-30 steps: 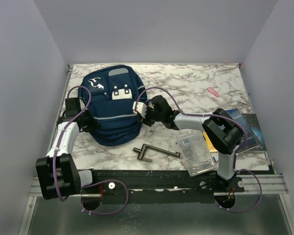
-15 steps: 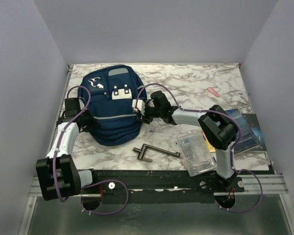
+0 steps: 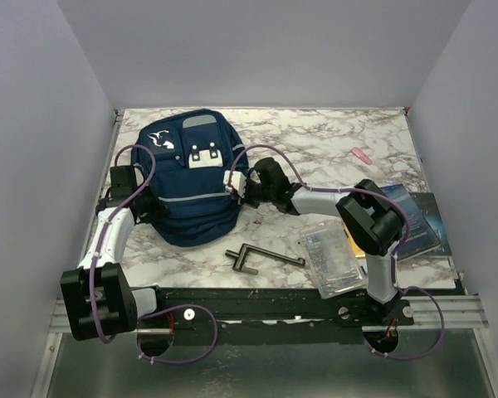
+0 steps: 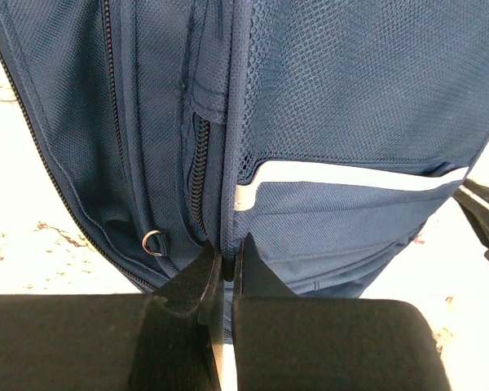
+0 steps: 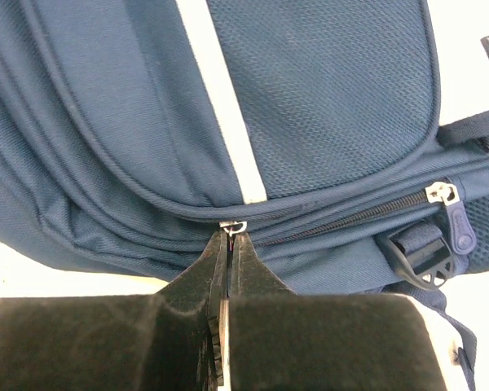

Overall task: Pack the student bag
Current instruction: Zip the student bag at the center of the board.

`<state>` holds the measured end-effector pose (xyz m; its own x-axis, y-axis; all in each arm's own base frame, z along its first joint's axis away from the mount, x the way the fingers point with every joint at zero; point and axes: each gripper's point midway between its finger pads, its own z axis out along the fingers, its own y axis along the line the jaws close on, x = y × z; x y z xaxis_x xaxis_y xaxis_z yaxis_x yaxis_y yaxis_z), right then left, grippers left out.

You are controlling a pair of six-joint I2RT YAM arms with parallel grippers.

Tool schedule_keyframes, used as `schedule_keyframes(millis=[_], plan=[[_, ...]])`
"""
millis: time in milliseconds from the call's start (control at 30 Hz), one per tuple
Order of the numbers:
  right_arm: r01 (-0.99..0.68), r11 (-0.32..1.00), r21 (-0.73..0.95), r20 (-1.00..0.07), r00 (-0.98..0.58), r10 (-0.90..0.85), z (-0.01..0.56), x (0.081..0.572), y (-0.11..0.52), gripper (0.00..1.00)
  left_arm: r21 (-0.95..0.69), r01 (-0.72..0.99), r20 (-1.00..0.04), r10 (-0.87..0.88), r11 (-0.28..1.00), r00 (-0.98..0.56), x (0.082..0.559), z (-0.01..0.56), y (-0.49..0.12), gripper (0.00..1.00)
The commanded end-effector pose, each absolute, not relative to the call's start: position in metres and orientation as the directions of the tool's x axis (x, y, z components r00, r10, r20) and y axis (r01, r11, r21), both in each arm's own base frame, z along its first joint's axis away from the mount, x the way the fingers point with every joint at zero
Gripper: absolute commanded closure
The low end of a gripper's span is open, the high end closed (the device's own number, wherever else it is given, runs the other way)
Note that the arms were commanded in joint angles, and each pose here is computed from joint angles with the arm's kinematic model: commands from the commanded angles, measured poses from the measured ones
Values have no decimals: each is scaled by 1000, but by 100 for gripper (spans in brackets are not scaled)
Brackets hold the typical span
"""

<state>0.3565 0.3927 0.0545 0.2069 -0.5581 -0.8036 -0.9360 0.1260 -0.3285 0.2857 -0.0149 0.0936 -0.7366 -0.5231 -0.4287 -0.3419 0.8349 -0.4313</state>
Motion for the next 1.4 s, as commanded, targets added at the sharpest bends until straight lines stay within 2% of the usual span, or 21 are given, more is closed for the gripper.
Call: schedule_keyframes(millis=[0,233,333,400,433,467,500,567,633,733,833,933,1200,1367], plan=[[-869,323,-375,-777,105,-620,58,406,367,99,-311,-312,-532,-437,898,-726,296,96,11,100],[-745,470,-474,-721,22,-693,56,472,333,99,-246,-206,-597,-315,947,-738,296,90,8,100],[-693,558,-456,-741,-52,-670,62,496,330,99,-298,-141,-599,-300,944,-742,301,88,-8,100],[-727,577,-373,-776,-97,-624,64,497,346,99,-351,-96,-602,-303,931,-739,304,89,-20,100],[-753,575,-318,-789,-125,-601,62,493,356,97,-385,-72,-598,-309,920,-740,305,89,-28,100],[-743,612,-272,-803,-175,-570,63,493,358,82,-409,-66,-586,-317,910,-746,305,89,-32,100],[-725,652,-220,-815,-231,-532,67,490,358,73,-433,-59,-575,-326,900,-750,304,90,-37,100],[-691,708,-149,-843,-285,-456,78,481,354,62,-456,-49,-564,-331,889,-756,304,95,-42,100],[-638,766,-71,-864,-345,-367,90,471,346,55,-474,-97,-533,-373,875,-760,305,103,-39,100],[-541,839,61,-867,-445,-224,97,452,333,49,-569,-126,-482,-454,813,-750,305,117,-52,100],[-491,819,297,-802,-593,-65,101,419,342,46,-636,-142,-441,-508,759,-740,304,130,-62,100],[-477,748,462,-724,-689,8,113,385,351,44,-696,-106,-418,-520,710,-745,306,149,-73,100],[-472,640,607,-650,-758,57,130,344,356,43,-715,-116,-406,-545,689,-734,312,157,-73,100],[-475,648,595,-662,-748,59,128,345,354,42,-744,-161,-330,-566,649,-755,311,145,-77,100]])
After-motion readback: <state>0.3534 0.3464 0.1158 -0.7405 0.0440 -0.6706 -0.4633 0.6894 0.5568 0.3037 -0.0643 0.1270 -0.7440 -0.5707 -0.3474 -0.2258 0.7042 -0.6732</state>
